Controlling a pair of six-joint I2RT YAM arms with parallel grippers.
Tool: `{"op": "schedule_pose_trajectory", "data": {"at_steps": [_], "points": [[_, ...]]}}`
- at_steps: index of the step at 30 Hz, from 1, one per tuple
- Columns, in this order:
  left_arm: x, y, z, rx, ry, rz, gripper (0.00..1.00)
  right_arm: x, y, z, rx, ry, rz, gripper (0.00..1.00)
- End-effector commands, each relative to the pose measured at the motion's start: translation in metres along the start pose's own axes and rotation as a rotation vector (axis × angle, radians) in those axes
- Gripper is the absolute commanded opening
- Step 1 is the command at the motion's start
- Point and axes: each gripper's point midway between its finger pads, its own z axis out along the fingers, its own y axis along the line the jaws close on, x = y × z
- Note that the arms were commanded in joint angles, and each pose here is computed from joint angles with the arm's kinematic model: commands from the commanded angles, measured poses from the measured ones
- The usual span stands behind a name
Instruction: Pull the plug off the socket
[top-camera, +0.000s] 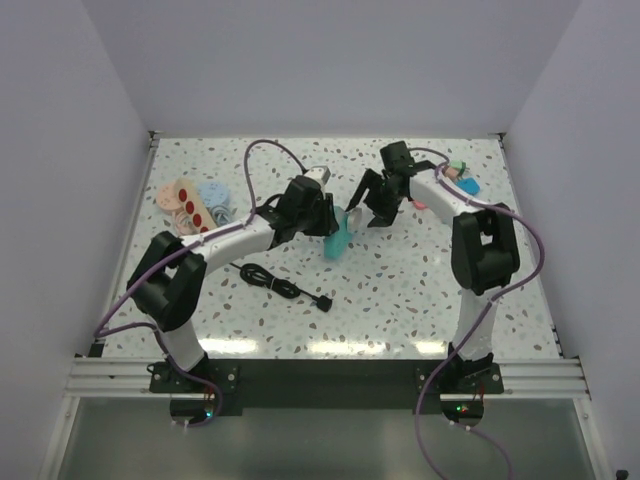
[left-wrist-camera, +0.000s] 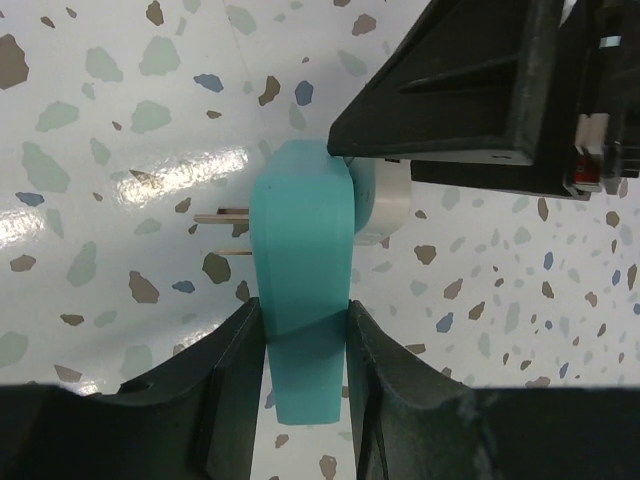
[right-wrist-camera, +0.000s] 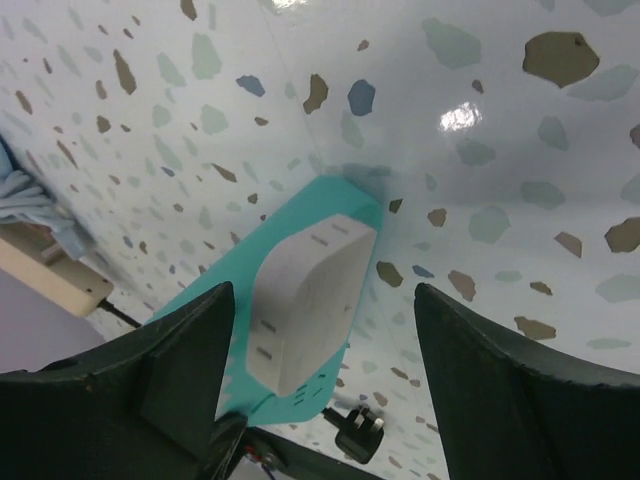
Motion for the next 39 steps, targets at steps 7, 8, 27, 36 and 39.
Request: {"op": "schedule_pose_trajectory", "data": {"at_steps": [7,8,27,36,39], "points": [[-0.033,-0.001,-0.008,-0.067,-0.110,0.024,0.00,0.011,-0.009,0.000,0.062,0.030,-0.050,0.54],[-0.034,0.001,-0.009,-0.078,-0.116,0.022,0.00,0.013,-0.011,-0.003,0.063,0.027,-0.056,0.48],[-0.020,0.023,0.004,-0.034,-0.082,-0.165,0.00,0.047,-0.025,0.011,-0.029,0.099,-0.028,0.37],[-0.014,0.034,0.006,0.009,-0.073,-0.300,0.00,0.028,-0.016,0.018,-0.145,0.011,0.077,0.00],[-0.005,0.062,0.004,-0.014,-0.069,-0.387,0.00,0.010,-0.010,-0.002,-0.227,-0.032,0.101,0.00]]}}
